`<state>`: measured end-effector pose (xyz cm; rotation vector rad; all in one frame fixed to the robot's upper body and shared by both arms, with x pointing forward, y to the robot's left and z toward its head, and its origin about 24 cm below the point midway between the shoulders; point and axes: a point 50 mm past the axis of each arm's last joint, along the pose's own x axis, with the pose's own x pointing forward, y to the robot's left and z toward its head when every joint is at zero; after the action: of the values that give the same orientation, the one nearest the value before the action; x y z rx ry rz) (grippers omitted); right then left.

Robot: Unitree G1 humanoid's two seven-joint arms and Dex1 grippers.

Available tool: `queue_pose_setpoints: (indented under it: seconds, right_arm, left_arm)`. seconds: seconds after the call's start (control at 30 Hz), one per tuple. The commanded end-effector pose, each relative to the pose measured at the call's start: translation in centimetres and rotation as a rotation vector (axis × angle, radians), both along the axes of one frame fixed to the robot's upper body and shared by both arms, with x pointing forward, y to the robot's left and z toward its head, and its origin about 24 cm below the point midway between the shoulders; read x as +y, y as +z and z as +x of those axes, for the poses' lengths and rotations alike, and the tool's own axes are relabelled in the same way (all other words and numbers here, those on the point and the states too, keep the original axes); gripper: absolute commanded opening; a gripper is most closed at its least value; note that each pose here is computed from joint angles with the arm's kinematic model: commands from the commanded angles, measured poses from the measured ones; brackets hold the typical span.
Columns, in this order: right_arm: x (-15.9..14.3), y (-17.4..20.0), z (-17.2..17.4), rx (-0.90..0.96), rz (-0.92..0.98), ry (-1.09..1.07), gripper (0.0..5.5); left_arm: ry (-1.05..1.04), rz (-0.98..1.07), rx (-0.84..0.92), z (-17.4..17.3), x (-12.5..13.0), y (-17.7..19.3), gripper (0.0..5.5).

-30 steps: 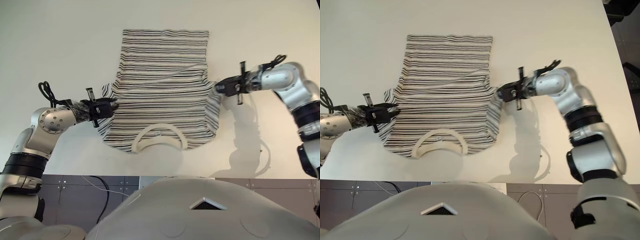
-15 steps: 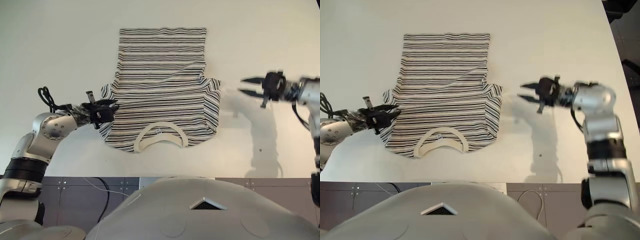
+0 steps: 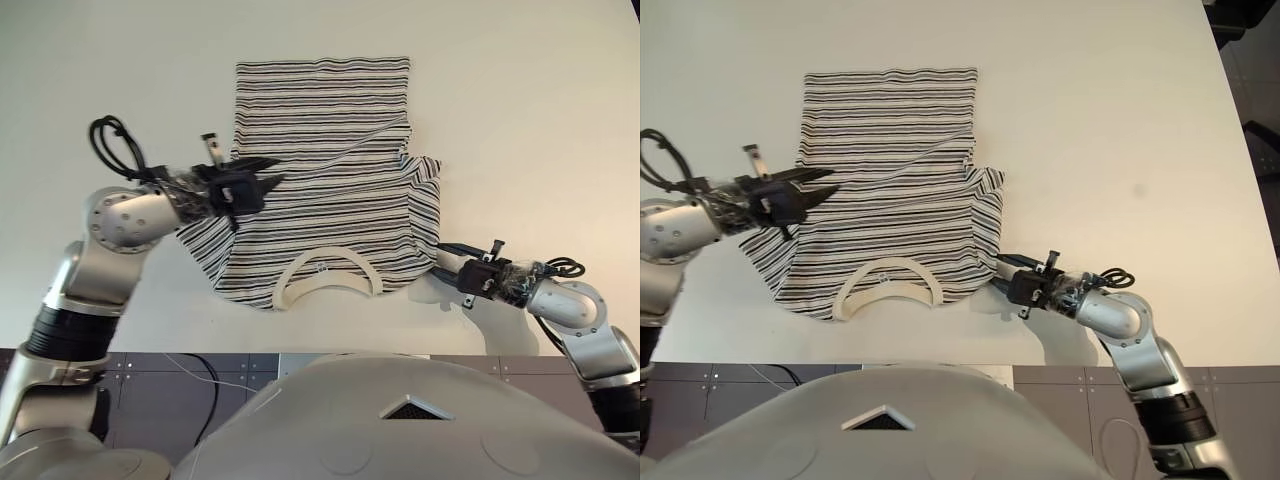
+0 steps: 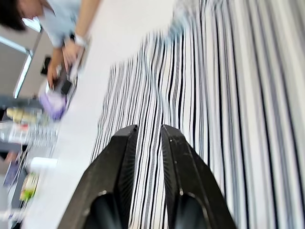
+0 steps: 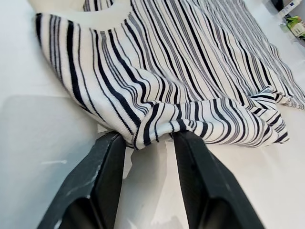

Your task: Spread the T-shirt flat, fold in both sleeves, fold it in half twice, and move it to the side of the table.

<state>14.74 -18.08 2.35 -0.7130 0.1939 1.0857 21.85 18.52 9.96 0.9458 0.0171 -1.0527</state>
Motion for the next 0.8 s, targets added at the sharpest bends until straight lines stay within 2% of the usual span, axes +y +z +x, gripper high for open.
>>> queue_pose_setpoints:
  seconds: [0.03, 0.23, 0.47, 0.63, 0.8]
  right_arm:
    - [0.4, -1.2, 0.3, -0.012, -0.027, -0.044, 1.76]
    - [1.0, -1.1, 2.7, -0.143, 0.046, -0.217, 1.76]
    - [1.3, 0.6, 5.0, -0.32, 0.187, -0.419, 1.76]
    - [2.4, 4.1, 5.9, -0.439, 0.334, -0.362, 1.76]
    - [5.2, 5.4, 5.4, -0.388, 0.395, -0.179, 1.76]
  left_arm:
    - [0.003, 0.019, 0.084, -1.8, -0.4, -1.9, 0.93]
    - [-0.003, 0.051, 0.169, -4.4, -1.2, -6.4, 0.93]
    - [-0.03, 0.267, 0.235, -7.1, 2.6, -11.0, 0.93]
    - [-0.077, 0.373, 0.246, -8.5, 5.1, -12.3, 0.93]
    - [-0.118, 0.467, 0.276, -9.3, 7.3, -12.7, 0.93]
